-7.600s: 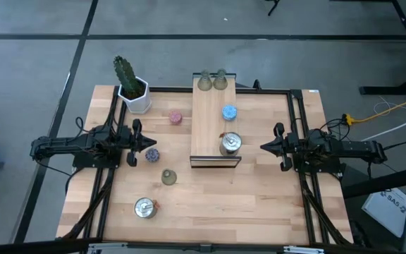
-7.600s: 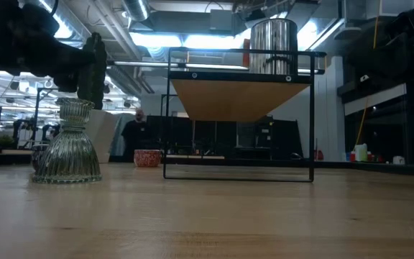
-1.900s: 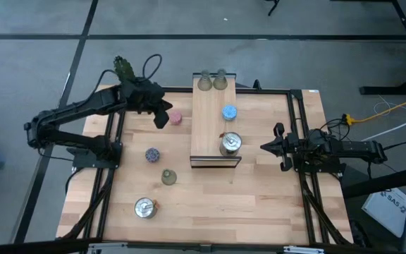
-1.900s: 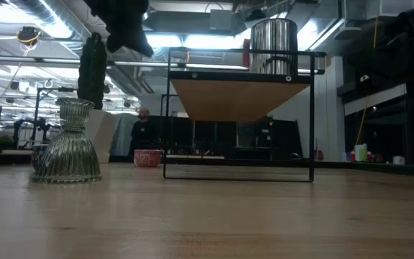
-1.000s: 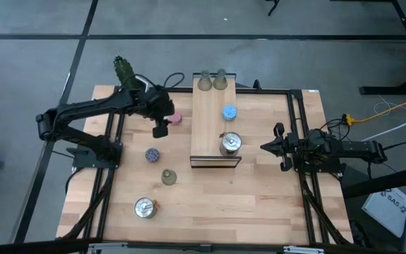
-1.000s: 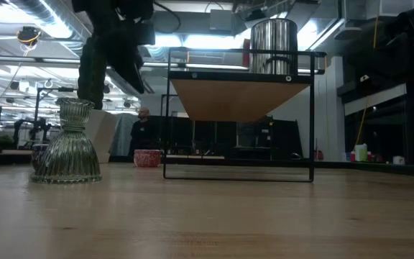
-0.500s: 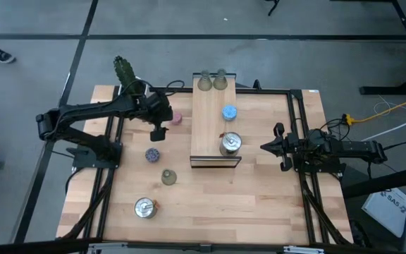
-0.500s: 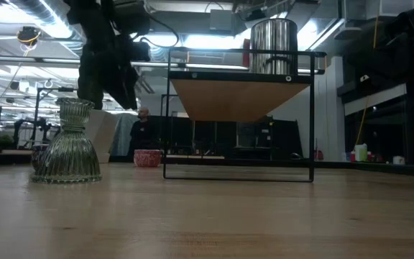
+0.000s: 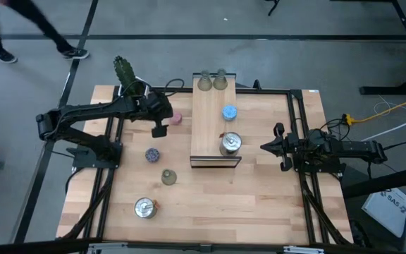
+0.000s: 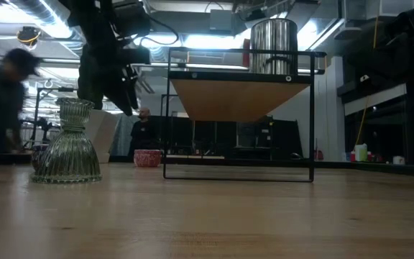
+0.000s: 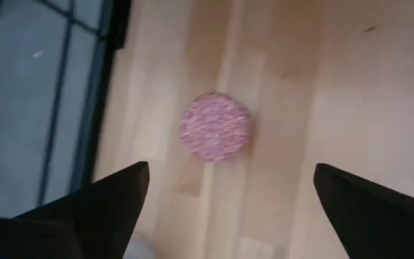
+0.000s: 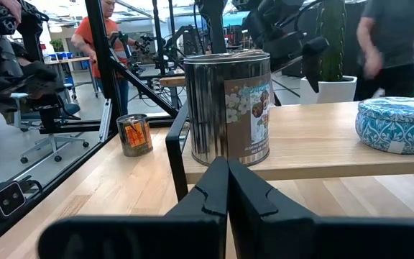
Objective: Pick & Place candle stick holders
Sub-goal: Put the pink scented candle on the shelf
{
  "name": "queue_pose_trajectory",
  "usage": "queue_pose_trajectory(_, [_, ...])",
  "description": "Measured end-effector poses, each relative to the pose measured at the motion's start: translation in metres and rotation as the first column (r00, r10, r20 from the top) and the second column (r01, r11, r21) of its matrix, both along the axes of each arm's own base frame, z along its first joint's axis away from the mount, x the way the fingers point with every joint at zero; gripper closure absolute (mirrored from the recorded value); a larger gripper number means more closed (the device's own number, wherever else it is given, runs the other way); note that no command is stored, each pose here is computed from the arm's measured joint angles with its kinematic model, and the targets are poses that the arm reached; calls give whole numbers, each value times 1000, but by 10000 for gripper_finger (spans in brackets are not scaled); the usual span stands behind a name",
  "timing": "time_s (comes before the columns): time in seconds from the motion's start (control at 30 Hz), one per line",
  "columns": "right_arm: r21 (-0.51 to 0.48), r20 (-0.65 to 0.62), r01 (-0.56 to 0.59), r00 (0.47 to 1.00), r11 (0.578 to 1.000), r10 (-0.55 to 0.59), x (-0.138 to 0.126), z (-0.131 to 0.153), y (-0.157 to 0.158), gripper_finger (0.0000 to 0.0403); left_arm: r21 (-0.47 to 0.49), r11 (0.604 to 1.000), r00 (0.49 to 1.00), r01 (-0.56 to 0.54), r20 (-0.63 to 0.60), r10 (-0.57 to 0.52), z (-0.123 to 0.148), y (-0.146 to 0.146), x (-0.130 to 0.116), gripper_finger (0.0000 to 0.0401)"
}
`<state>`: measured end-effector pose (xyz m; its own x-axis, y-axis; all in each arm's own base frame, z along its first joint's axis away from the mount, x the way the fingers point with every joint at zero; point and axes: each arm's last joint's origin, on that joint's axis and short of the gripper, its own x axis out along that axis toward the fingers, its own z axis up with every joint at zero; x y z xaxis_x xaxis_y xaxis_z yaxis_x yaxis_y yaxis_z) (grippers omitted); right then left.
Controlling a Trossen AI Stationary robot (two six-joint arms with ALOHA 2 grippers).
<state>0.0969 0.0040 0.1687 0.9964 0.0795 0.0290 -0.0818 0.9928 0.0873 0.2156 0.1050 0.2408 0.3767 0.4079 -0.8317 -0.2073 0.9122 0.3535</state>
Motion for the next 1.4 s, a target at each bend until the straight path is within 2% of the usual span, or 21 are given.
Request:
queue_pose_trajectory(0.07, [0,0,0,1000,1000,0,0,0,0,398,24,1000,1000,-15,-11,16,0,1,0,5])
queue_pose_trajectory(0.43, [0,0,0,1000,1000,0,0,0,0,397,27,1000,1000,-13,-9,14,0,1,0,4])
queue_pose_trajectory(0.8, [0,0,0,1000,1000,0,0,0,0,397,44,999,999,-10,51,8,4,3,4,7])
queue_pose_trajectory(1.03, [0,0,0,1000,1000,0,0,0,0,397,16,995,990,-103,97,101,4,3,5,7])
queue_pose_trajectory(1.4, [0,0,1,1000,1000,-1,0,0,0,397,-43,992,979,-120,158,126,5,3,7,2])
